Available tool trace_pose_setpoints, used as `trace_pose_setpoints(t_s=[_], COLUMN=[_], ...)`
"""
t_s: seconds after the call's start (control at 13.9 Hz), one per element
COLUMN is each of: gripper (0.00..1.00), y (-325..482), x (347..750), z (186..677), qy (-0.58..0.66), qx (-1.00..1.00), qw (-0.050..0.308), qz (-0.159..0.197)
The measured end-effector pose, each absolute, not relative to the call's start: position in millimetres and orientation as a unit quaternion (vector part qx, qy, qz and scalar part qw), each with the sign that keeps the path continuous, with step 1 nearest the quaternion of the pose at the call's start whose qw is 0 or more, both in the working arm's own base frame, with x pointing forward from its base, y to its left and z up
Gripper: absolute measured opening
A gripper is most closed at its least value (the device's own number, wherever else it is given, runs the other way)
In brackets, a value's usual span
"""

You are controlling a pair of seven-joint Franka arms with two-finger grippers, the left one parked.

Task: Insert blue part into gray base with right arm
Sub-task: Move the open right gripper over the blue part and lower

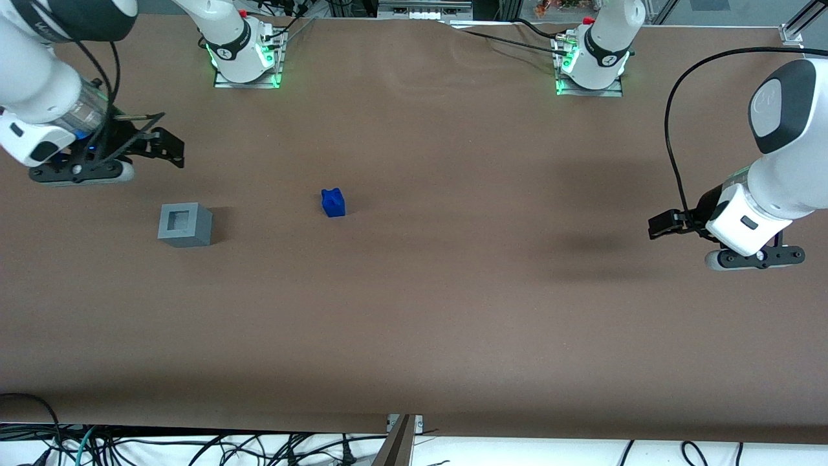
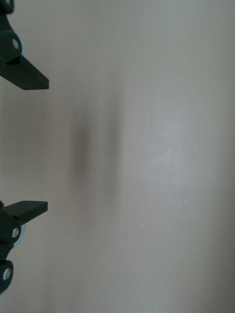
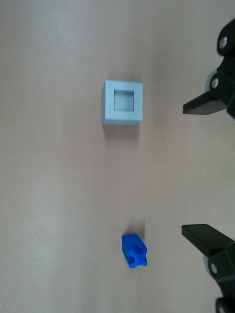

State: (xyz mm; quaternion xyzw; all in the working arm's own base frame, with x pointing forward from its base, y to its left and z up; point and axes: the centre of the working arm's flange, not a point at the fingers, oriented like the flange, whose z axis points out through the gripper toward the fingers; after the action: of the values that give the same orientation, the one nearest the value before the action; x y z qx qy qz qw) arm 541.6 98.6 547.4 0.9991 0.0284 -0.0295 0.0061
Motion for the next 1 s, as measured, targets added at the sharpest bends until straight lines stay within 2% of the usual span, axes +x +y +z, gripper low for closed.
trace_pose_setpoints(t_s=[0.36, 0.65, 1.0], gripper=[0.99, 0.99, 0.99], y=[196, 261, 299], x=[530, 530, 520], z=[526, 466, 389], qy=[0.015, 0.046, 0.015], qx=[1.000, 0.998, 0.999], qw=[0.006, 0.008, 0.007], qz=[-0.027, -0.046, -0.048])
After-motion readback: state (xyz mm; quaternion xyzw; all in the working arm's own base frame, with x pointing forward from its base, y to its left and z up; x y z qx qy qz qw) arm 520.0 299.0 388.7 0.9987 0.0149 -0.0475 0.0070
